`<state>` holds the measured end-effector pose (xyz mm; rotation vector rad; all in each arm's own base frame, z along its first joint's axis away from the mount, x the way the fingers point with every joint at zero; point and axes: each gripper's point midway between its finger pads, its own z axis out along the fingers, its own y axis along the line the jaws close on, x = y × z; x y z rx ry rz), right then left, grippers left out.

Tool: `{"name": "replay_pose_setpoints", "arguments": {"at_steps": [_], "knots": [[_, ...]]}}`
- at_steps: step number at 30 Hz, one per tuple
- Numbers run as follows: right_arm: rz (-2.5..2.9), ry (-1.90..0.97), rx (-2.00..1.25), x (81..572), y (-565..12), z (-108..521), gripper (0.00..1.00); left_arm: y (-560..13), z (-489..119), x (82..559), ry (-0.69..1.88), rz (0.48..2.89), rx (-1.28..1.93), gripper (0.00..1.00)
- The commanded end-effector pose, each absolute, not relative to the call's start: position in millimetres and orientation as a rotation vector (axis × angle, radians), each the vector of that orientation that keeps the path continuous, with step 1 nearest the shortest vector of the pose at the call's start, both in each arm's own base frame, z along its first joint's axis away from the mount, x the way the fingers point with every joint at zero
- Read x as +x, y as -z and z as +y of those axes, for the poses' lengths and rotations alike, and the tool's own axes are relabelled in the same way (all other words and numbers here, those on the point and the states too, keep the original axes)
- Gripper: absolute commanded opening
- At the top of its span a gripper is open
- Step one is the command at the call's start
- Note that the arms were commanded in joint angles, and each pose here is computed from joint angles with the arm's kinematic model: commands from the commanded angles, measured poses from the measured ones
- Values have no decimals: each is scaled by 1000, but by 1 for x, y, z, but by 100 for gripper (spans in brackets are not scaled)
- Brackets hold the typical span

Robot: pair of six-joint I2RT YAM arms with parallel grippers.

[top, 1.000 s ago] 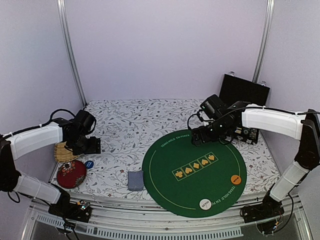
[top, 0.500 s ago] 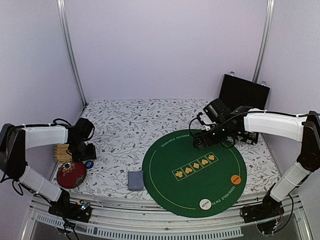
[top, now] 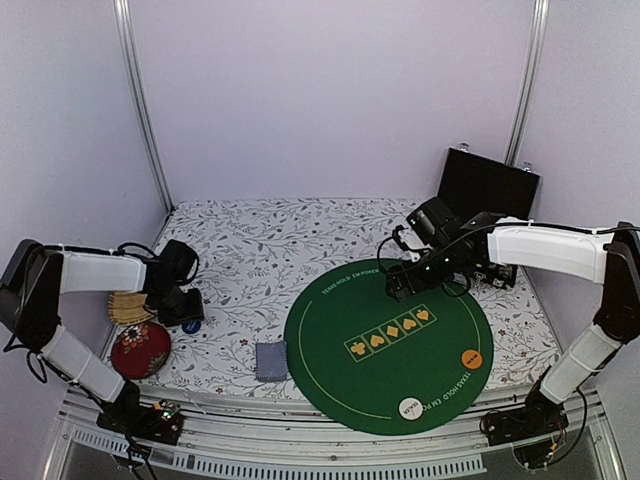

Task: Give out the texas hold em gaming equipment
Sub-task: Move the small blind button to the center of the board.

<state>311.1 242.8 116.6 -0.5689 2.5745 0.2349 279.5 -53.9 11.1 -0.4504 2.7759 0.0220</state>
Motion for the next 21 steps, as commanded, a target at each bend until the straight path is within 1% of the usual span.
{"name": "replay_pose_setpoints", "arguments": {"at_steps": [1,3,5,9,11,16,19,21], "knots": [[2554,-250,-569,313,-122,242,99,9,-117,250,216,2902,-340,52],[2560,-255,-572,313,-121,243,99,7,-145,250,244,2902,-254,53],[2564,-277,-578,312,-122,247,99,3,-162,253,219,2900,-167,57],[2577,-294,-579,309,-119,248,99,-9,-155,266,50,2874,-112,67],[2583,-294,-578,307,-118,247,99,-13,-149,267,-25,2870,-77,75],[2601,-310,-581,303,-112,247,99,-7,-145,253,-76,2903,-17,88],[2610,-309,-584,303,-110,248,99,-2,-137,249,-140,2919,-11,88],[2612,-308,-587,303,-109,248,99,0,-139,249,-133,2926,-1,89]]}}
